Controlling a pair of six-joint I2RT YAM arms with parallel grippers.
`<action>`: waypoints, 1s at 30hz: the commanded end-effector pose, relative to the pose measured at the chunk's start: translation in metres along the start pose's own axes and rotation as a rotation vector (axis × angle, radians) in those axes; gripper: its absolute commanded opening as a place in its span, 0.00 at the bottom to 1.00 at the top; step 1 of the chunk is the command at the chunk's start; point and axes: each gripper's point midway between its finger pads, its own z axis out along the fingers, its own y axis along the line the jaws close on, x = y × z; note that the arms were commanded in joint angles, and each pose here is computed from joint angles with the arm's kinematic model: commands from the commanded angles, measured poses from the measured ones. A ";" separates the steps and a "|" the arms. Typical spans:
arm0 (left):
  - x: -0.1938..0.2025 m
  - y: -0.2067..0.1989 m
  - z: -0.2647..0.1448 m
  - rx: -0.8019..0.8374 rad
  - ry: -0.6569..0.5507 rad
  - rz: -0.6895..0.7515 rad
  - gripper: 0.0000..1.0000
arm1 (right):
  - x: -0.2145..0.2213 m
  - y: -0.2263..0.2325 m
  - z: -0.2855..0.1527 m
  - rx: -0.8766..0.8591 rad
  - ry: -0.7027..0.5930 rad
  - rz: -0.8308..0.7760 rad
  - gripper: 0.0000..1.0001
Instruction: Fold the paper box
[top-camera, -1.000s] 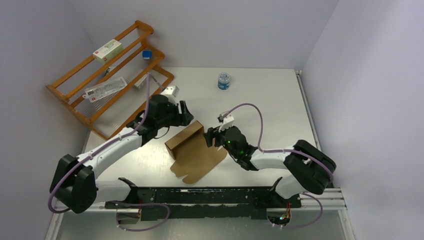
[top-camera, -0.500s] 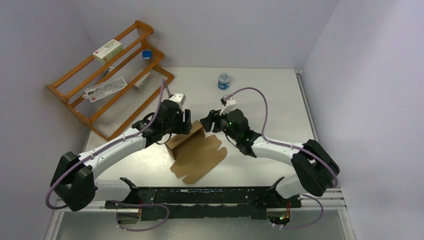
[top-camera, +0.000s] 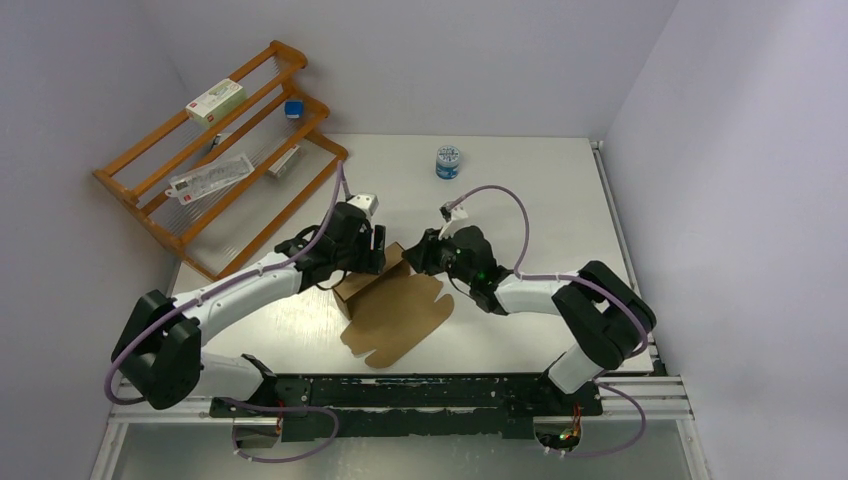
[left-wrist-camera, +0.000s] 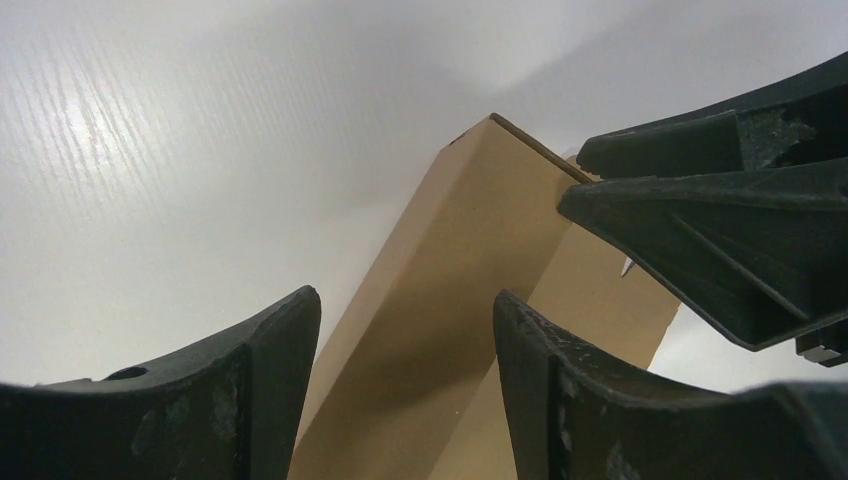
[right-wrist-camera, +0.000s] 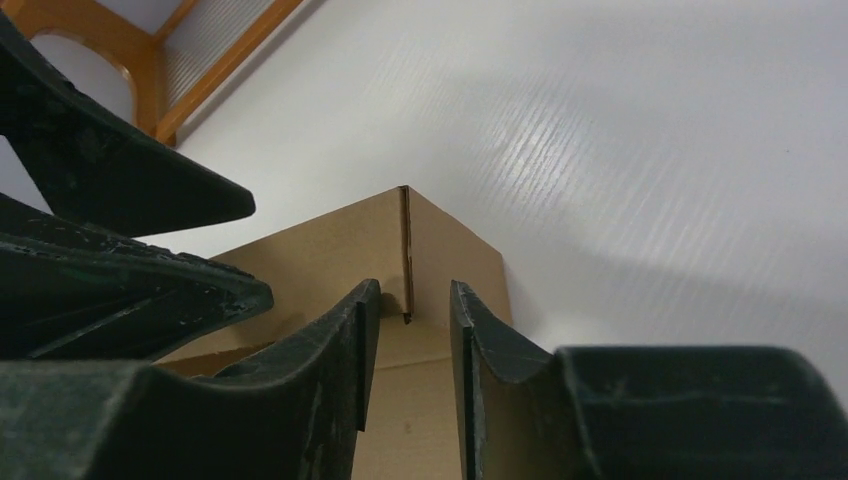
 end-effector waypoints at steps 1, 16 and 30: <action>-0.002 -0.011 0.002 0.045 0.005 0.019 0.68 | 0.008 -0.008 0.000 -0.026 -0.008 0.044 0.33; -0.011 -0.016 -0.010 0.030 0.012 0.061 0.70 | -0.029 0.011 -0.010 -0.089 -0.052 0.006 0.40; -0.003 -0.015 -0.032 -0.034 0.098 0.189 0.77 | -0.033 -0.012 -0.055 0.070 -0.038 -0.109 0.66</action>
